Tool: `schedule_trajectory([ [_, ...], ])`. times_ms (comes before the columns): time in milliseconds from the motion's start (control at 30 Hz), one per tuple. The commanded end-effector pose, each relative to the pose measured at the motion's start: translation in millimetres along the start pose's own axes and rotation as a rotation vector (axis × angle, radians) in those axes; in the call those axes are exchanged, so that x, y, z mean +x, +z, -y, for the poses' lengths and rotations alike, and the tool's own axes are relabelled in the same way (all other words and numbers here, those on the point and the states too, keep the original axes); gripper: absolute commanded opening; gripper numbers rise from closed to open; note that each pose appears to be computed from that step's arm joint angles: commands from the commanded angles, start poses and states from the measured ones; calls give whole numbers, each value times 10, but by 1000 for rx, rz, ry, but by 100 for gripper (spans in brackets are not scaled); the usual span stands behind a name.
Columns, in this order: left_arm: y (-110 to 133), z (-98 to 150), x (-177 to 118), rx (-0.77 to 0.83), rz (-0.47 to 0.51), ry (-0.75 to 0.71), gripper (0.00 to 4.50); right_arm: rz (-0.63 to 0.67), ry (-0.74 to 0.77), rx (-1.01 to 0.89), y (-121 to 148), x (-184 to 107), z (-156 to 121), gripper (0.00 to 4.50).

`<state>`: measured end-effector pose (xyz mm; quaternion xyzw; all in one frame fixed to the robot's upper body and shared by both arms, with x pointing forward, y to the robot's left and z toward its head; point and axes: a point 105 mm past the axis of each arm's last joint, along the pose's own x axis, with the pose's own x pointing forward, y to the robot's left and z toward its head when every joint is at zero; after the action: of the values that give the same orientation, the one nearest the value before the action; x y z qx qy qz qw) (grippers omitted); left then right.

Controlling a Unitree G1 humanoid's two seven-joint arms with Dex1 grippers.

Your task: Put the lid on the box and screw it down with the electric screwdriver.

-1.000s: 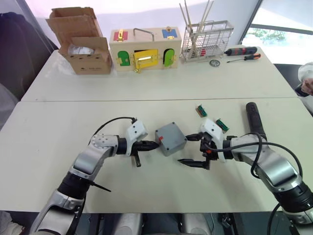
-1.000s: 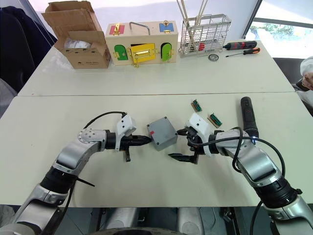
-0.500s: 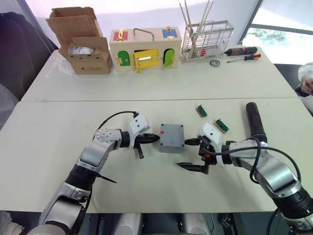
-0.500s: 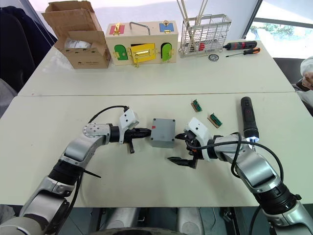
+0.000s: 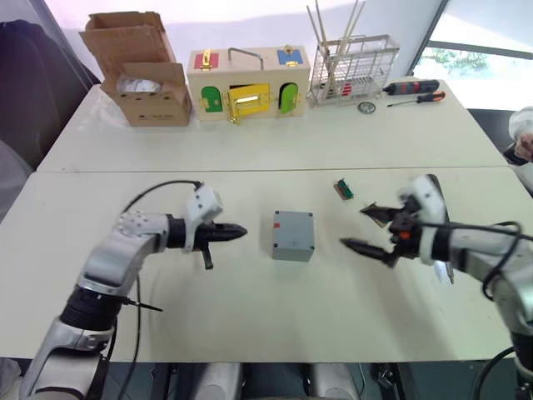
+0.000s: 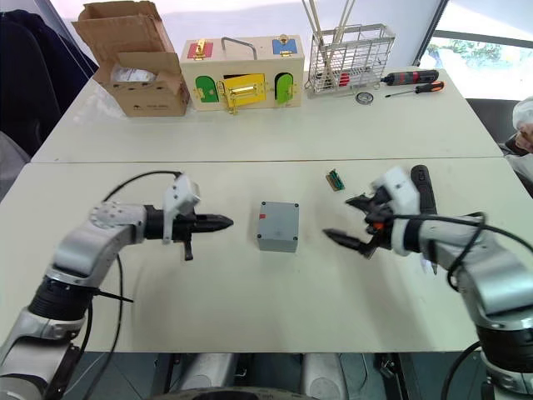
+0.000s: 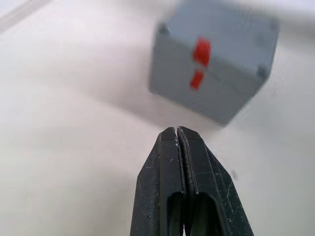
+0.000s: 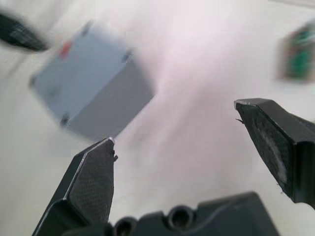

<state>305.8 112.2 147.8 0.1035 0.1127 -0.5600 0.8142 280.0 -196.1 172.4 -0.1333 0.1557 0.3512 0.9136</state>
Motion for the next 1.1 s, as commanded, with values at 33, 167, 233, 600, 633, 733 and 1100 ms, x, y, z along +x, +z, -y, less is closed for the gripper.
schedule_trajectory([
  [33, 360, 90, 9, 29, 117, -52, 0, 65, -109, 43, 39, -83, 141, 447],
  [167, 593, 200, 187, 60, 184, -117, 0, 120, -337, 112, -132, 12, 504, 447],
  [233, 584, 235, 239, 75, 170, -133, 0, 134, -387, 134, -188, 88, 589, 395],
  [600, 452, 285, 249, 88, 119, -121, 0, 124, -408, 130, -354, 333, 664, 320],
  [633, 451, 288, 249, 87, 119, -120, 0, 124, -407, 130, -356, 338, 668, 320],
  [733, 445, 300, 249, 82, 122, -116, 0, 125, -406, 126, -354, 359, 685, 320],
  [1100, 403, 321, 218, 68, 113, -109, 0, 139, -372, 104, -324, 463, 647, 215],
])
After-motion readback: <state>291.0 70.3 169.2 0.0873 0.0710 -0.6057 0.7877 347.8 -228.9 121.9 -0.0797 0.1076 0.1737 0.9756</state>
